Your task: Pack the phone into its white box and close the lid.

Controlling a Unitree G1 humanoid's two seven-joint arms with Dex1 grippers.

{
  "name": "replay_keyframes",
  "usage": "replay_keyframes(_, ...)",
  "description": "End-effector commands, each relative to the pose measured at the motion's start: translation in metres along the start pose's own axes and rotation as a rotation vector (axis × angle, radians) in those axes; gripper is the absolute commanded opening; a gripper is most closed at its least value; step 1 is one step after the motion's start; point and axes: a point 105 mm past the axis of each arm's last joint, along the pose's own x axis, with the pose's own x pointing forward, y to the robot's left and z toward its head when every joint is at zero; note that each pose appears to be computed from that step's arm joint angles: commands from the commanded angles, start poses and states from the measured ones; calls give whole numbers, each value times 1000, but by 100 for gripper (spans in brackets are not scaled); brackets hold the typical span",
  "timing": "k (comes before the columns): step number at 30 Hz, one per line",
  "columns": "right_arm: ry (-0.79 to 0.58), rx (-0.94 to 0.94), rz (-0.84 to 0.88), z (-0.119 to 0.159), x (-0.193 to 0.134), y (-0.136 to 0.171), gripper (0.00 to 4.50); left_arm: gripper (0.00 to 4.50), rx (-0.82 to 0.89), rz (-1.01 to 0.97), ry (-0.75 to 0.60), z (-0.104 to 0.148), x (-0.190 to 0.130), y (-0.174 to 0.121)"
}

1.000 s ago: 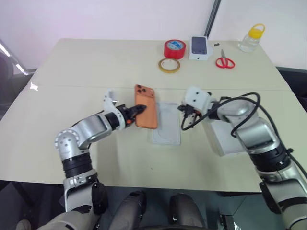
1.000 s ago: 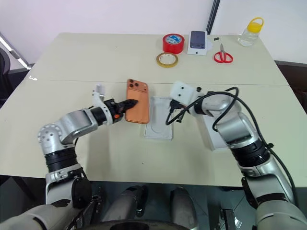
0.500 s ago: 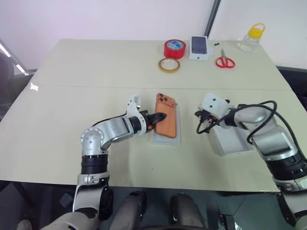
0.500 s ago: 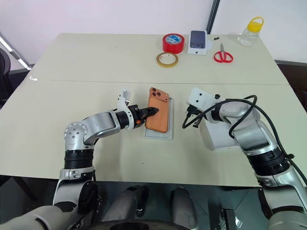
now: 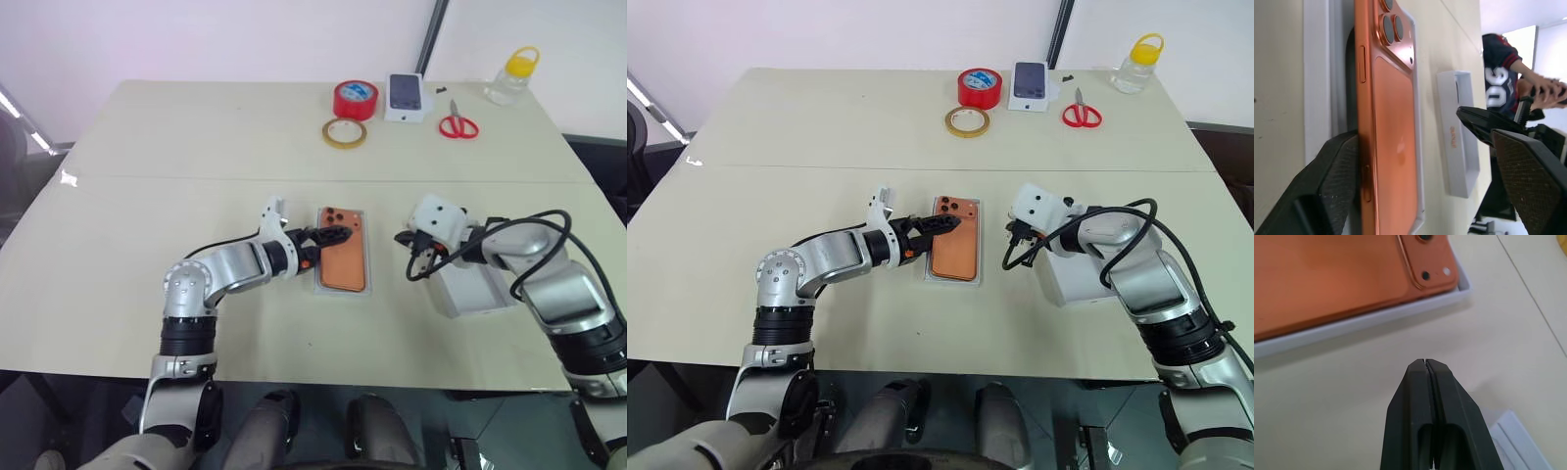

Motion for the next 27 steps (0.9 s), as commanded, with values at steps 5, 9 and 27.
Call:
replay_keyframes(5, -120, 29, 16, 15, -10, 4, 0, 442, 268, -20, 2, 15, -33, -9)
replay_keyframes(9, -124, 62, 16, 13, -6, 5, 0, 442, 434, 53, -99, 44, -54, -3)
replay_keyframes(27, 44, 85, -67, -4, 29, 4, 0, 114, 1142, 210, 150, 42, -17, 42)
